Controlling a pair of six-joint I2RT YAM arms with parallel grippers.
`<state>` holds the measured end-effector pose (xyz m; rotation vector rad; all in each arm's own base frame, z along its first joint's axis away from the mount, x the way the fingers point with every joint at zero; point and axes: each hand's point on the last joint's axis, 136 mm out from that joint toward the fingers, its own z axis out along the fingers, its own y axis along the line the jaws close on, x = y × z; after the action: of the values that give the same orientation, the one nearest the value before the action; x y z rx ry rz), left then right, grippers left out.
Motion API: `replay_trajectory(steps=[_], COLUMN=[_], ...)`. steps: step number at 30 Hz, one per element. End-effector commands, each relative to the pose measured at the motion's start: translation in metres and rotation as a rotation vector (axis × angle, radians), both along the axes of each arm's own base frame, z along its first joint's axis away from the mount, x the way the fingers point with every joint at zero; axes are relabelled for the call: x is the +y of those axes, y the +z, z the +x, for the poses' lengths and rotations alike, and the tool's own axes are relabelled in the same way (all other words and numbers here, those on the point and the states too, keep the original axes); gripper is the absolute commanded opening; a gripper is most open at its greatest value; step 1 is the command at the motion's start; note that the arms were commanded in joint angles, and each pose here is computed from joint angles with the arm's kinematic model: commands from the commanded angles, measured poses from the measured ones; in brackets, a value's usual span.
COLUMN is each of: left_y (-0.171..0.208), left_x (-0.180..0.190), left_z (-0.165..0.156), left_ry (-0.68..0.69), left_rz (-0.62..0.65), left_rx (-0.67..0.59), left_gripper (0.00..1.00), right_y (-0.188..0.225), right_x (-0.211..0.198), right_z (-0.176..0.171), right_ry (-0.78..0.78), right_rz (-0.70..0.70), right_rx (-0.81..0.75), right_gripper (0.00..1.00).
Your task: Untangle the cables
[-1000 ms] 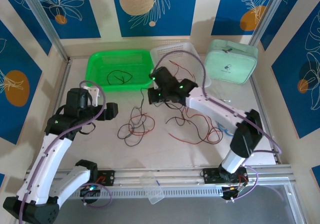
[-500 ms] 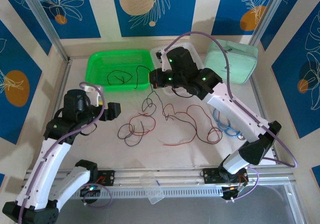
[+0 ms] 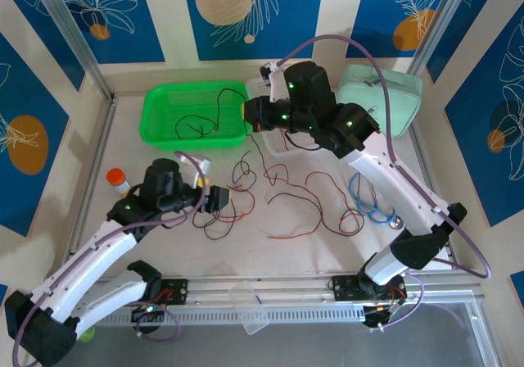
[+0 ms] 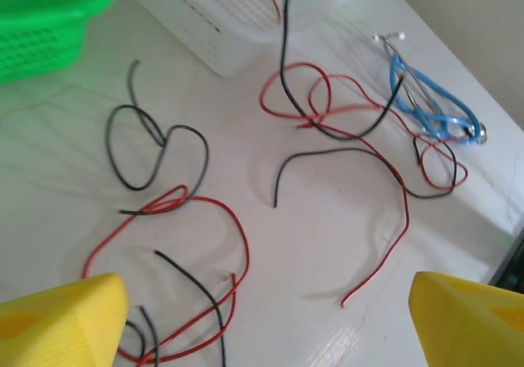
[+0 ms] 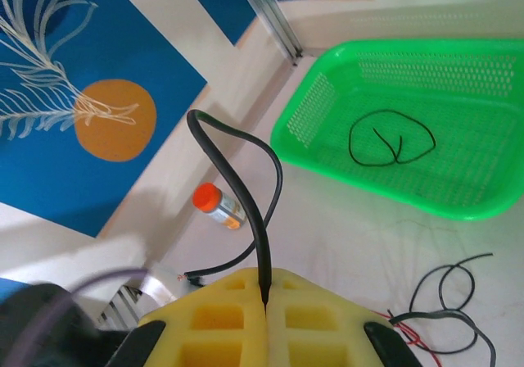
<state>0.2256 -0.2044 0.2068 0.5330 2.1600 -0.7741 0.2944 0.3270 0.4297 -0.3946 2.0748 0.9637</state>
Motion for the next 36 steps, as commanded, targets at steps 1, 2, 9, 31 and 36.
replay_trajectory(steps=[1, 2, 9, 31, 36], left_y=[0.010, 0.007, 0.012, 0.005, 0.013], left_x=[-0.021, -0.026, -0.053, -0.140, -0.139], left_z=[0.009, 0.009, 0.022, 0.033, 0.055], left_ry=[-0.043, -0.059, -0.132, -0.349, -0.263], left_rz=[-0.013, -0.004, 0.053, 0.030, 0.056], left_rx=[-0.158, -0.180, -0.407, -0.461, -0.518], left_gripper=[0.89, 0.89, 0.91, 0.87, 0.71], right_y=[0.048, 0.055, 0.084, 0.114, 0.117], right_x=[-0.005, -0.005, -0.006, -0.025, -0.029], right_z=[-0.021, -0.023, -0.041, -0.064, -0.068], right_ry=[0.043, 0.048, 0.089, 0.093, 0.091], right_rz=[0.085, 0.092, 0.128, 0.180, 0.187], right_rx=[-0.068, -0.079, -0.107, -0.144, -0.150], right_gripper=[0.00, 0.00, 0.00, 0.00, 0.00])
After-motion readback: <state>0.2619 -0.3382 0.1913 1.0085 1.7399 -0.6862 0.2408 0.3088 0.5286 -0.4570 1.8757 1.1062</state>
